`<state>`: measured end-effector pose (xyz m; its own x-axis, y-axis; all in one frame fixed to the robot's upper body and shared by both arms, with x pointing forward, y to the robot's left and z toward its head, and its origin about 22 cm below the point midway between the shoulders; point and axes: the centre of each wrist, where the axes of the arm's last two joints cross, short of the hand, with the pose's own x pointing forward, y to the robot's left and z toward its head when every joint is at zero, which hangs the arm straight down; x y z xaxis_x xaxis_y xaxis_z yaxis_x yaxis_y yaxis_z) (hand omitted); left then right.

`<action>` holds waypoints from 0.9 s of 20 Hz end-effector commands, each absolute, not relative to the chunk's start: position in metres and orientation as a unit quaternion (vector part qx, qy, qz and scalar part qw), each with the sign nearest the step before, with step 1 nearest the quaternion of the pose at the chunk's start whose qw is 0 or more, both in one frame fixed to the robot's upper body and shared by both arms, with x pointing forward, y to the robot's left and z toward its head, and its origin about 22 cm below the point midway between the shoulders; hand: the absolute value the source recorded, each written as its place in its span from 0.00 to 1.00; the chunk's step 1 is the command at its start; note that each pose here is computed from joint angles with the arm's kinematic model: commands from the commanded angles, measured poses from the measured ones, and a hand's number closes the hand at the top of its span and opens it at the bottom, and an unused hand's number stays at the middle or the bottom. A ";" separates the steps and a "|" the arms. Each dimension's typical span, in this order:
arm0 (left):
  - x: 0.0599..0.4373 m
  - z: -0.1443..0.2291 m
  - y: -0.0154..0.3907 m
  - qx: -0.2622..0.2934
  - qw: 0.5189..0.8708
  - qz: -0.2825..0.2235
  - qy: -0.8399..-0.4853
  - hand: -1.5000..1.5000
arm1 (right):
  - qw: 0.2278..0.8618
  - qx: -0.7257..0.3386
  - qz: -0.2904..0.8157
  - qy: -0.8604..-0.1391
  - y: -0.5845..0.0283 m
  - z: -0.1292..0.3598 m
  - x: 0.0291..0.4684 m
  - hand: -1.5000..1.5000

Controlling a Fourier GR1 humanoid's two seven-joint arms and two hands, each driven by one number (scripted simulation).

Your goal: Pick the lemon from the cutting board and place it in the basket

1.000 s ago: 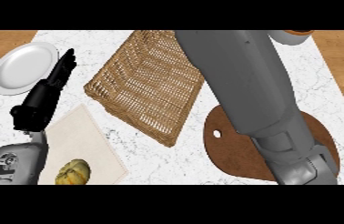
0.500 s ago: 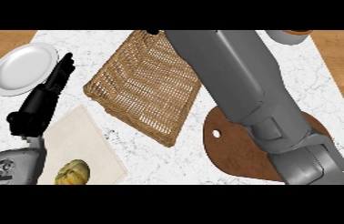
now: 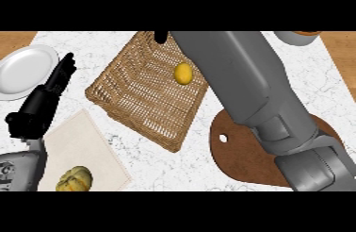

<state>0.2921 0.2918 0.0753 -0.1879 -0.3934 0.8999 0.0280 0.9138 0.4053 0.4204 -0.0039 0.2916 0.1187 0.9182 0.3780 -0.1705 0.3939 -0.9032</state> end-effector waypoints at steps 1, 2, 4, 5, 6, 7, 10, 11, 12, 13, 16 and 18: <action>0.291 0.066 0.299 0.124 0.622 -0.159 -0.757 0.50 | 0.668 -0.325 0.402 -0.535 -0.009 0.280 0.426 0.00; 0.291 0.077 0.279 0.123 0.620 -0.164 -0.758 0.50 | 0.669 -0.325 0.392 -0.542 -0.001 0.283 0.416 0.00; 0.285 0.066 0.292 0.123 0.622 -0.168 -0.755 0.50 | 0.661 -0.318 0.349 -0.584 -0.014 0.293 0.423 0.00; 0.275 0.079 0.287 0.117 0.620 -0.177 -0.755 0.50 | 0.670 -0.309 0.311 -0.599 -0.016 0.280 0.423 0.00; 0.290 0.077 0.297 0.116 0.625 -0.170 -0.753 0.50 | 0.676 -0.291 0.266 -0.623 -0.011 0.304 0.416 0.00; 0.294 0.077 0.292 0.121 0.624 -0.169 -0.753 0.50 | 0.679 -0.280 0.231 -0.639 -0.015 0.301 0.416 0.00; 0.284 0.084 0.285 0.113 0.620 -0.167 -0.758 0.50 | 0.676 -0.299 0.126 -0.661 -0.046 0.308 0.425 0.00; 0.293 0.078 0.294 0.126 0.626 -0.160 -0.753 0.50 | 0.672 -0.286 0.109 -0.674 -0.038 0.306 0.420 0.00; 0.286 0.082 0.289 0.127 0.628 -0.170 -0.749 0.50 | 0.672 -0.298 0.073 -0.674 -0.041 0.308 0.423 0.00; 0.289 0.076 0.294 0.128 0.629 -0.166 -0.749 0.50 | 0.673 -0.296 0.055 -0.676 -0.048 0.310 0.421 0.00; 0.289 0.079 0.308 0.133 0.624 -0.162 -0.753 0.50 | 0.663 -0.319 -0.009 -0.677 -0.099 0.314 0.434 0.00; 0.293 0.075 0.298 0.130 0.637 -0.165 -0.741 0.50 | 0.669 -0.313 -0.029 -0.674 -0.105 0.301 0.426 0.00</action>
